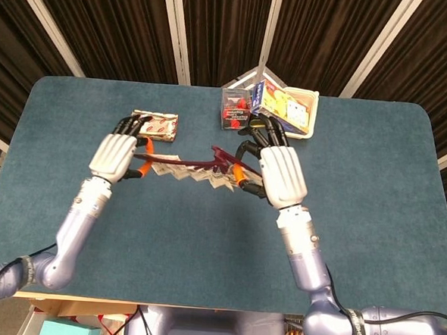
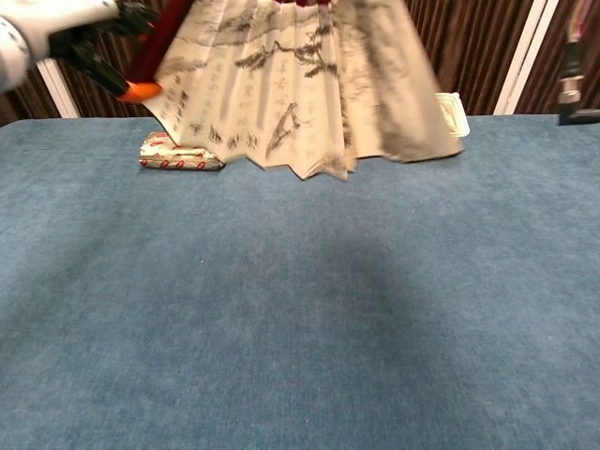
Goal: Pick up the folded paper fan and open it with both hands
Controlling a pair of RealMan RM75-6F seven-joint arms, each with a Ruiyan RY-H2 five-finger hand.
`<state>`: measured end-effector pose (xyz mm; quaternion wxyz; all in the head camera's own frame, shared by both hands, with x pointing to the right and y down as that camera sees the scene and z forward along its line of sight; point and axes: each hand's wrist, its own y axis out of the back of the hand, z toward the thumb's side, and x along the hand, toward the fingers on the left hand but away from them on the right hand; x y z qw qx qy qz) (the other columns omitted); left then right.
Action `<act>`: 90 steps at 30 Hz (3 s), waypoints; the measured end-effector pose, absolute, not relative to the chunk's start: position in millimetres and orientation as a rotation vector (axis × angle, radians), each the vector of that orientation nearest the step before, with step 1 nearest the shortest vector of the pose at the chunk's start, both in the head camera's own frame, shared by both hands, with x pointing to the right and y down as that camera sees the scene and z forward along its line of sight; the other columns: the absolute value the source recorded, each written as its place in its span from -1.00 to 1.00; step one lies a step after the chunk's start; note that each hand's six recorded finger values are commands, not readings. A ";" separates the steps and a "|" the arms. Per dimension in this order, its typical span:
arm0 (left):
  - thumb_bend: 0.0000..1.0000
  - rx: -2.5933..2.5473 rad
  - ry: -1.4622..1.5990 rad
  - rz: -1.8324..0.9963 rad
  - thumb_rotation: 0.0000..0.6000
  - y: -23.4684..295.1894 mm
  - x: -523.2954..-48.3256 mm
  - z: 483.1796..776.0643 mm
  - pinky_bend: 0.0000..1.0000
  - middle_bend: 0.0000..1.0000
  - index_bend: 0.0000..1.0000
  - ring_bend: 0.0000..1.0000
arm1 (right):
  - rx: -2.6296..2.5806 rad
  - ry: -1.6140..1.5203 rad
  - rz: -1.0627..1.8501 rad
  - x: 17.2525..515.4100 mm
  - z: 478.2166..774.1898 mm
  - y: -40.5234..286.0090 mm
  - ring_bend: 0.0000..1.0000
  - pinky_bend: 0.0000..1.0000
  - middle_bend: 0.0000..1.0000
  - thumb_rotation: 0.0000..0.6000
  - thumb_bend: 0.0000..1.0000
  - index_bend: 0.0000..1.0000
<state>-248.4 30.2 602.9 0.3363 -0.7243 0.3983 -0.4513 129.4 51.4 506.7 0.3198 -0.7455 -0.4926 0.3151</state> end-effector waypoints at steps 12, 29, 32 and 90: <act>0.13 -1.815 1.081 -1.212 1.00 19.9 -288.5 580.9 -1.00 -0.87 0.41 -1.00 | -1.755 -1.169 0.873 180.0 514.3 49.6 -0.90 -1.00 -0.39 1.00 0.17 0.52; 0.13 -1.813 1.053 -1.204 1.00 22.7 -268.8 600.2 -1.00 -0.87 0.41 -1.00 | -1.655 -1.061 0.921 216.3 548.0 54.3 -0.90 -1.00 -0.39 1.00 0.17 0.52; 0.13 -1.810 1.059 -1.202 1.00 22.7 -268.0 603.3 -1.00 -0.87 0.41 -1.00 | -1.646 -1.058 0.930 221.6 553.1 54.9 -0.90 -1.00 -0.39 1.00 0.17 0.52; -0.47 -1.899 1.136 -1.157 1.00 62.8 -309.1 594.1 -1.00 -1.00 -0.33 -1.00 | -1.739 -0.926 0.946 245.5 570.6 157.5 -1.00 -1.00 -1.00 1.00 -0.29 -1.00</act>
